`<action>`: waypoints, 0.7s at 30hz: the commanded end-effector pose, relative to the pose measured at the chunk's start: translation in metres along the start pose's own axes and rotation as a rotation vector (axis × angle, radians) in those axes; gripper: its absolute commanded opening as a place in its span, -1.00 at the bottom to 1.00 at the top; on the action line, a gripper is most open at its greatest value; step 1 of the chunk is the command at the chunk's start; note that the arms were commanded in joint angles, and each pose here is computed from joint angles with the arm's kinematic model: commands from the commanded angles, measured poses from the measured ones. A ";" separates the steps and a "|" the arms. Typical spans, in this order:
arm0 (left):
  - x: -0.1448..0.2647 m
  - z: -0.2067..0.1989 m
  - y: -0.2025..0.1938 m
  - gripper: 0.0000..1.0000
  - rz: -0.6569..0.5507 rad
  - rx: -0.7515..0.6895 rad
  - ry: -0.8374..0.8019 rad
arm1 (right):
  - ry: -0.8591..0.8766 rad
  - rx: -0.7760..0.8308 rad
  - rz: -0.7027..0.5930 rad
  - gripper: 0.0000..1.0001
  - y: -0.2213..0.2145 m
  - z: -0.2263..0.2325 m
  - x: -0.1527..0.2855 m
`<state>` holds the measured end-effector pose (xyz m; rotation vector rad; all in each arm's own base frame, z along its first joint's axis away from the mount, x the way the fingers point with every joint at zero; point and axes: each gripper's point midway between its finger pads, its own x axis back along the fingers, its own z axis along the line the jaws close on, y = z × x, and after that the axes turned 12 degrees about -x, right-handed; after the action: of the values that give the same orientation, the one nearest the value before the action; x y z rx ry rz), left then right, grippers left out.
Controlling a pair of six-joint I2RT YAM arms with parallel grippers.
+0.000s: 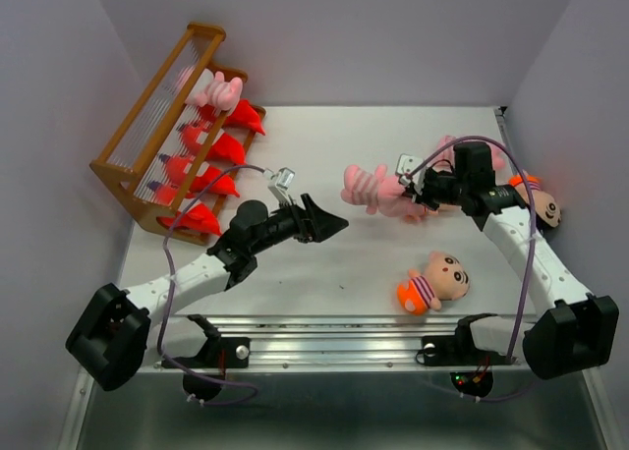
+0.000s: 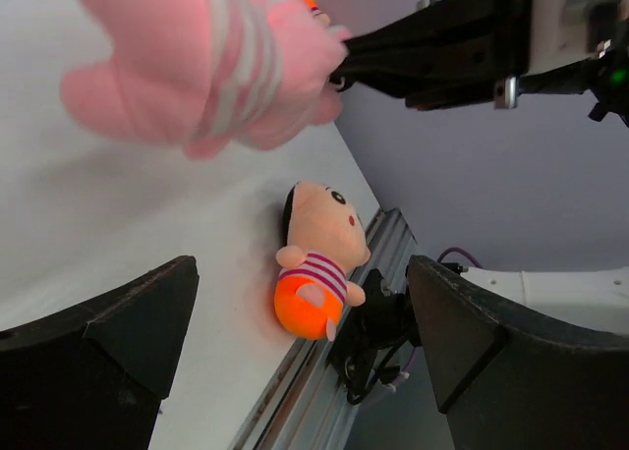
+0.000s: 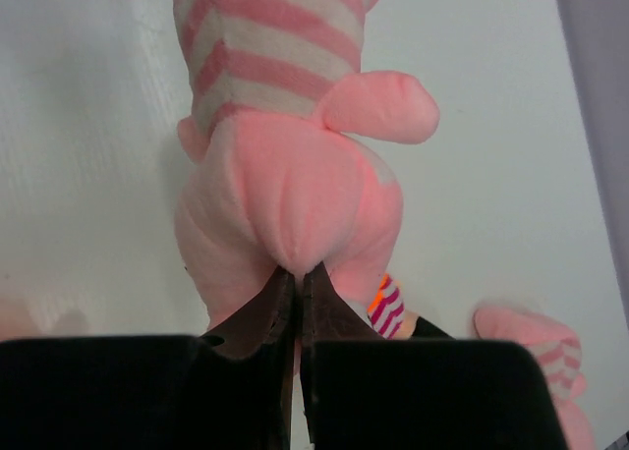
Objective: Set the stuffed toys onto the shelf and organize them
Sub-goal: Grab a stuffed toy with the right arm, then pass the stuffed toy from the right arm to the left
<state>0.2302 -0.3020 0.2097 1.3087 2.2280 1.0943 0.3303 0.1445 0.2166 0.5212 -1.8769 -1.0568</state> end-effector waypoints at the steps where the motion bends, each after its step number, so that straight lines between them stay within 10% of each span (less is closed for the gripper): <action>1: -0.011 -0.039 0.022 0.97 -0.052 -0.172 -0.165 | 0.163 0.131 0.012 -0.99 -0.007 0.049 0.022; 16: -0.028 -0.042 -0.014 0.97 0.036 -0.249 -0.170 | 0.451 -0.070 -0.156 -0.99 0.026 0.136 0.064; 20: -0.032 -0.063 -0.019 0.52 0.046 -0.282 -0.250 | 0.441 -0.098 -0.156 -0.99 0.021 0.133 0.058; 21: -0.033 -0.066 -0.018 0.11 0.047 -0.288 -0.266 | 0.428 -0.142 -0.144 -0.99 0.020 0.132 0.056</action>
<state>0.2004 -0.3493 0.2001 1.3913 1.9100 1.1806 0.1995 0.1648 0.2212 0.7073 -1.4981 -0.9879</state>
